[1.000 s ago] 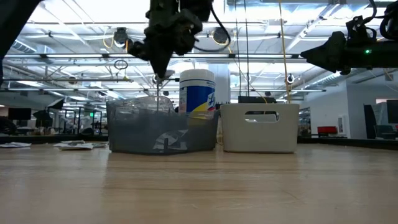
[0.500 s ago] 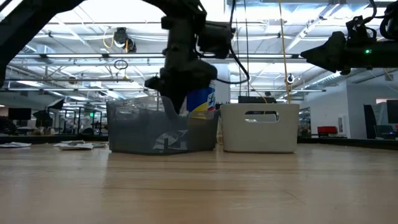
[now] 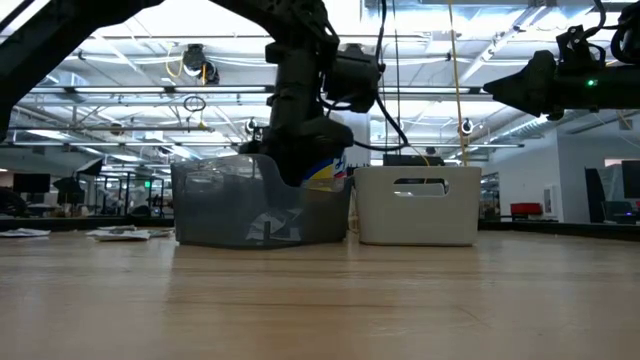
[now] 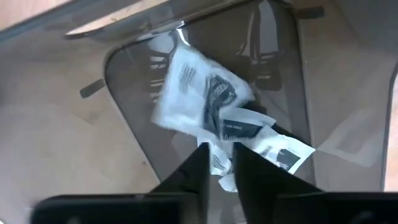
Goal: Pick & Place First Aid Supplies
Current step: Put the towelette pack into the bottom black bin
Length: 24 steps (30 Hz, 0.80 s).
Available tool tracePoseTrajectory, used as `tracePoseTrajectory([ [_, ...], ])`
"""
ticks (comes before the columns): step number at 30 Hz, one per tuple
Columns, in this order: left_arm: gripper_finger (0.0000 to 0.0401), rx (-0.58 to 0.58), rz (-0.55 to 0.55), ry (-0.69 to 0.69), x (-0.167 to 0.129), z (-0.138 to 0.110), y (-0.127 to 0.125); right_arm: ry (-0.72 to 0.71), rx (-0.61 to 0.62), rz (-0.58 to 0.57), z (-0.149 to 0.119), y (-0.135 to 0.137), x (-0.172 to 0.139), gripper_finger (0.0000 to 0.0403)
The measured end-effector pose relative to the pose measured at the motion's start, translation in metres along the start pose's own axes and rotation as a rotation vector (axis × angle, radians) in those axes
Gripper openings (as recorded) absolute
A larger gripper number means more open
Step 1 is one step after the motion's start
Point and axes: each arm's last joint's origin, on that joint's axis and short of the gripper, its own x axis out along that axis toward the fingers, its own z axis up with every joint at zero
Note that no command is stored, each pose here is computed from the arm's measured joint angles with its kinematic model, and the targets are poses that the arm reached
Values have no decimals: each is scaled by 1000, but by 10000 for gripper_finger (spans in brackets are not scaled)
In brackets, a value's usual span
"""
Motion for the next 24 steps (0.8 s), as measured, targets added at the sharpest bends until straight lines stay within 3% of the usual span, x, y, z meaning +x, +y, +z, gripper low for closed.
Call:
tracePoseTrajectory([
  [12,260,82,-82,44,-3,-3,-2,0,0,0,0,0,0,263],
  [17,296,80,-100,2,-22,-8,2,0,0,0,0,0,0,263],
  [24,312,103,-123,-55,-55,-20,14,1,0,0,0,0,0,263],
])
